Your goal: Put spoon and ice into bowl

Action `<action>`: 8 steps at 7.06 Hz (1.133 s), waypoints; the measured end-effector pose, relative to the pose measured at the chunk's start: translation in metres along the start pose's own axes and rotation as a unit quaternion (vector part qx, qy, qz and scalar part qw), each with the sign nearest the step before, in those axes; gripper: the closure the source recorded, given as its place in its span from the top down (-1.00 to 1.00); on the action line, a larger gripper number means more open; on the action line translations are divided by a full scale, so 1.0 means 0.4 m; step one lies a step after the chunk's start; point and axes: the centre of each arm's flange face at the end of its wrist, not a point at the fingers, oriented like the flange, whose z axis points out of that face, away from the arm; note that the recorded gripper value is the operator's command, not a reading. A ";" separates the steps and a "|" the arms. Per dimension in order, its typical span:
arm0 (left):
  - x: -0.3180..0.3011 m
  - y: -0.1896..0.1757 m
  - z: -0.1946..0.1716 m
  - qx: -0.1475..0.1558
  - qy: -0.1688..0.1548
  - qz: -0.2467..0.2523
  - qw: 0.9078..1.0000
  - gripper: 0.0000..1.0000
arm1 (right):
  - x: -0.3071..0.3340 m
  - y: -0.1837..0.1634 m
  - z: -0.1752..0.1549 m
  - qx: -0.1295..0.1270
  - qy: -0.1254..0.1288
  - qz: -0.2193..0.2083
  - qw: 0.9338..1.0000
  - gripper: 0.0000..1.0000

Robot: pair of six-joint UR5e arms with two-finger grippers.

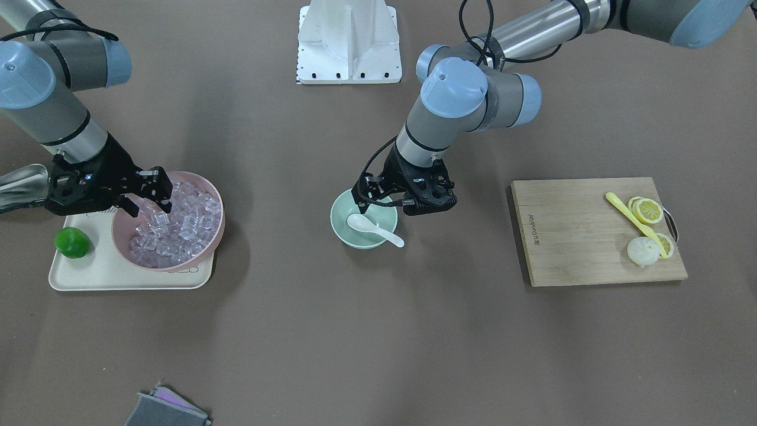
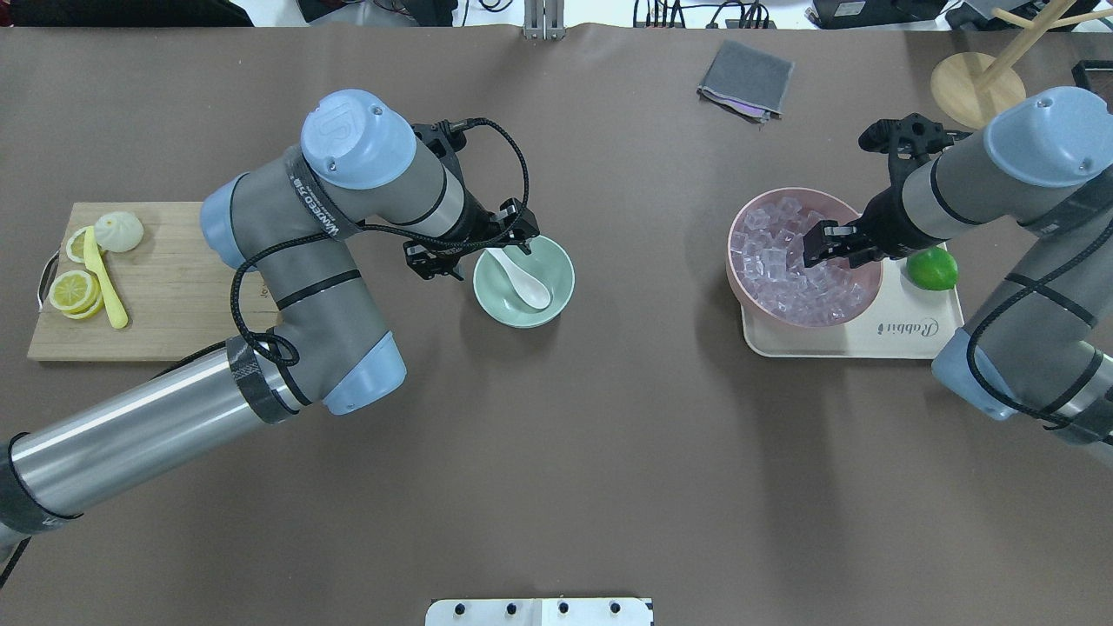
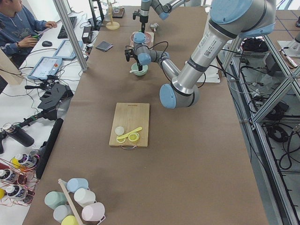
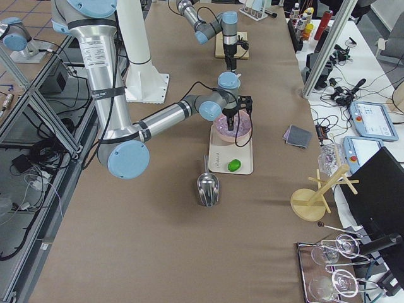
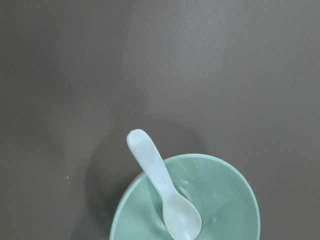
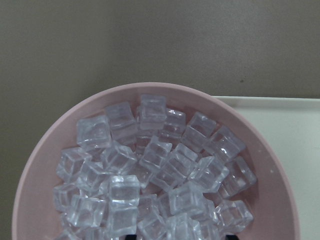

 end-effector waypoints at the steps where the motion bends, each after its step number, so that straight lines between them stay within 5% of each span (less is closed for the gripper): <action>1: -0.007 -0.001 0.002 0.000 -0.001 0.000 1.000 0.97 | 0.001 0.000 0.009 -0.002 0.002 0.000 1.000 0.27; 4: -0.020 -0.024 -0.020 0.005 0.001 -0.003 1.000 0.97 | 0.006 0.004 0.034 -0.010 0.007 0.001 1.000 0.28; 8: -0.177 -0.126 -0.175 -0.013 0.013 0.009 1.000 0.97 | 0.007 0.010 0.048 -0.014 0.010 0.003 1.000 0.13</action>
